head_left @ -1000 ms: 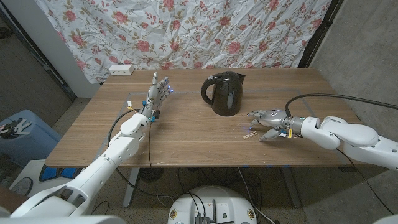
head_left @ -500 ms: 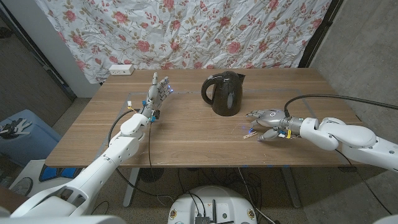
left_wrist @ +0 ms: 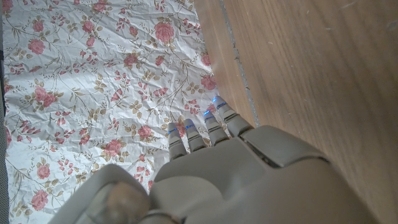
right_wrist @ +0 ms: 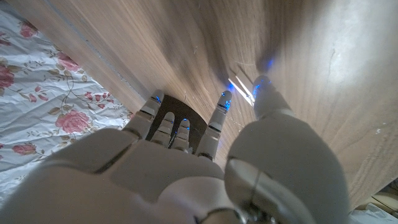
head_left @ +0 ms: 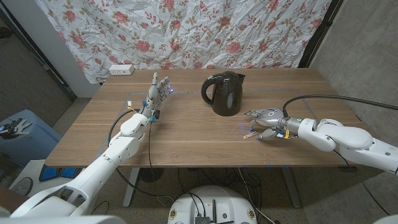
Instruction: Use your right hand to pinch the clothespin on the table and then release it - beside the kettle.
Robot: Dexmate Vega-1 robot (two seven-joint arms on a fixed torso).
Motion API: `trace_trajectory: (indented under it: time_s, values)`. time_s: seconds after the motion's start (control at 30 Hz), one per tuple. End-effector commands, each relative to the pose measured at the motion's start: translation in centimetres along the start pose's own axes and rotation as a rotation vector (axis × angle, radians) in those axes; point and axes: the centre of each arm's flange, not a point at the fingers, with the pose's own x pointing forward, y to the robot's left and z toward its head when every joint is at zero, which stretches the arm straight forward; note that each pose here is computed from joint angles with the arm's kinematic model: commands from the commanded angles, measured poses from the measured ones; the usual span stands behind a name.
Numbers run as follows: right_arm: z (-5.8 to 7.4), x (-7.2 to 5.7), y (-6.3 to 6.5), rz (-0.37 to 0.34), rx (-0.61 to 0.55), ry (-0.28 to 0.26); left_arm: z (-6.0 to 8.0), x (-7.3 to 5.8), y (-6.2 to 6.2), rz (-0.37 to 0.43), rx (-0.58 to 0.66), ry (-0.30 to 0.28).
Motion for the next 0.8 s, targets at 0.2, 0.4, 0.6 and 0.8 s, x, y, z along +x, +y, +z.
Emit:
trace_trajectory:
  time_s: [0.2, 0.4, 0.6, 0.8]
  values:
    - [0.17, 0.13, 0.63, -0.039, -0.018, 0.004, -0.01, 0.00, 0.01, 0.000, 0.000, 0.000]
    - [0.10, 0.26, 0.93, -0.045, -0.026, 0.002, -0.01, 0.00, 0.01, 0.000, 0.000, 0.000]
    - [0.00, 0.30, 1.05, -0.060, -0.033, 0.005, -0.01, 0.00, 0.01, 0.000, 0.000, 0.000]
    - [0.01, 0.65, 1.04, -0.059, -0.033, 0.003, -0.01, 0.00, 0.01, 0.000, 0.000, 0.000]
